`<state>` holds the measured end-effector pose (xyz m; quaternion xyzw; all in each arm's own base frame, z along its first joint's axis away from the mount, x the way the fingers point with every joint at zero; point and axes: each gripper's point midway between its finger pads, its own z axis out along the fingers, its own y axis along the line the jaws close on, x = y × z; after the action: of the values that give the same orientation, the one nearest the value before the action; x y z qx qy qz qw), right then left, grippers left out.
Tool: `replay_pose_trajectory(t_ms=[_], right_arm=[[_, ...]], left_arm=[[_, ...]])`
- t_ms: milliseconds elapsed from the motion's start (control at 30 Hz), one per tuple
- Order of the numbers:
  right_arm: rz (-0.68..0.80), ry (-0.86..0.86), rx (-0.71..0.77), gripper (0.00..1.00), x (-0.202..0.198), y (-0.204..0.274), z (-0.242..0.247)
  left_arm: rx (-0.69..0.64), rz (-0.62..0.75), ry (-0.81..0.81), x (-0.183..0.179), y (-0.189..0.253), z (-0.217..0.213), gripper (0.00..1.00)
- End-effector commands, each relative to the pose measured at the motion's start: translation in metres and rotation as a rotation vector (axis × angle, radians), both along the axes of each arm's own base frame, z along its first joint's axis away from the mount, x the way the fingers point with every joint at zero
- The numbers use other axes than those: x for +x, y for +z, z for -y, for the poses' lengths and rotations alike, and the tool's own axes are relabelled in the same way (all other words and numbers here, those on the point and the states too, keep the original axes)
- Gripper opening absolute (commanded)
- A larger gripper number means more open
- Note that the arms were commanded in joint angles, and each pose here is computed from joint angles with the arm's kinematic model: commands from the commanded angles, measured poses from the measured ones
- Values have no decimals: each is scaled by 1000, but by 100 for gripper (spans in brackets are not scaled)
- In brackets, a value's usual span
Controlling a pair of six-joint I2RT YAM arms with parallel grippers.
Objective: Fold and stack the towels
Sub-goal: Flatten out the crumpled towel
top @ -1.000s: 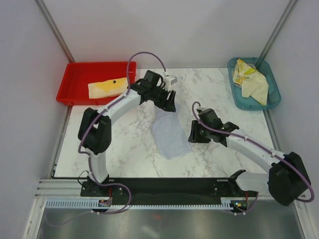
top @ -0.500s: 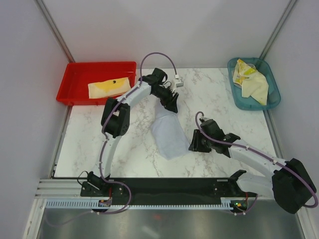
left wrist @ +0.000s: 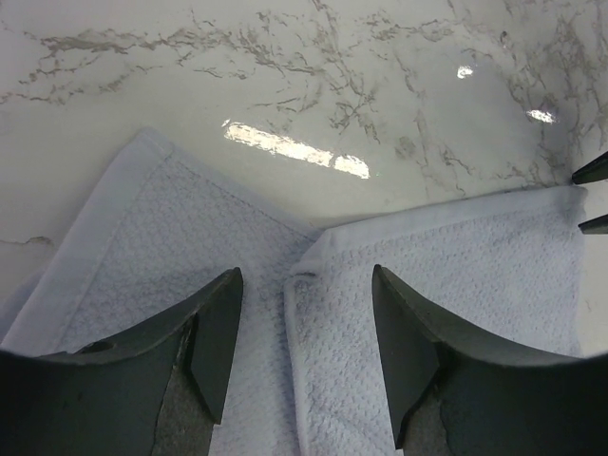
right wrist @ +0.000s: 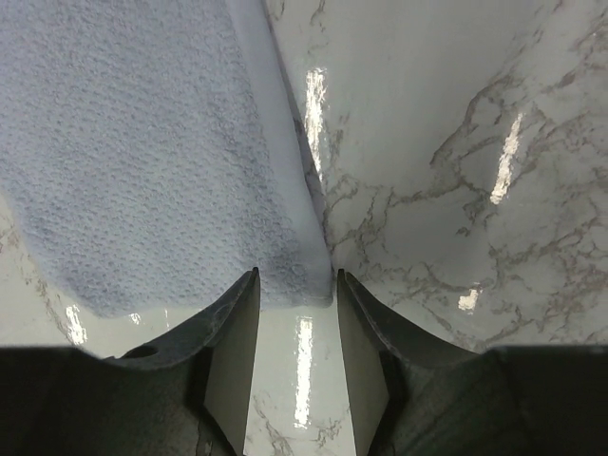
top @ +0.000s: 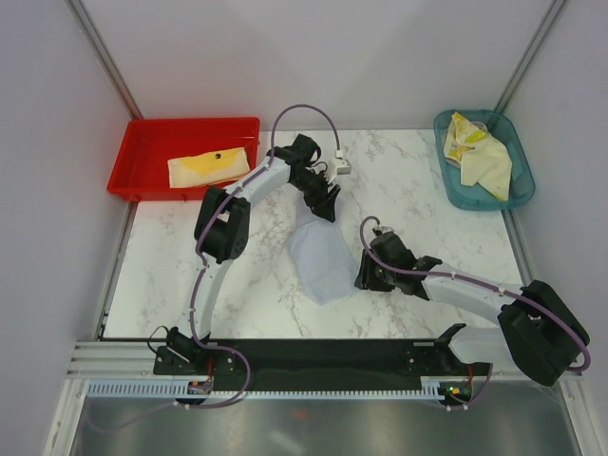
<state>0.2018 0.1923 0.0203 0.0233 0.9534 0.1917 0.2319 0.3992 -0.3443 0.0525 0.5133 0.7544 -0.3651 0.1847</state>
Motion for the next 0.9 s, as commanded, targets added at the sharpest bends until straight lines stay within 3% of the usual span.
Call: replay_pose_trajectory(t_ms=[0,467,700,800,867], right_arm=[[45,-33,4,46,7,2,-1],[29,-42,-28,47,2,-8,3],[23,-42,-27,42,-2,-12,-3],[13,-44,-39,39,-5,-16,-3],[5,-49,-48,37,-7,-22,-3]], left_arm=[[14,67,-30,8,-3,1,64],[43,104,-82,-5,-14,17,63],[91,99,-79,-10,-27,10,52],[89,87,-81,-14,-27,8,43],[84,90,-81,-15,-22,8,31]])
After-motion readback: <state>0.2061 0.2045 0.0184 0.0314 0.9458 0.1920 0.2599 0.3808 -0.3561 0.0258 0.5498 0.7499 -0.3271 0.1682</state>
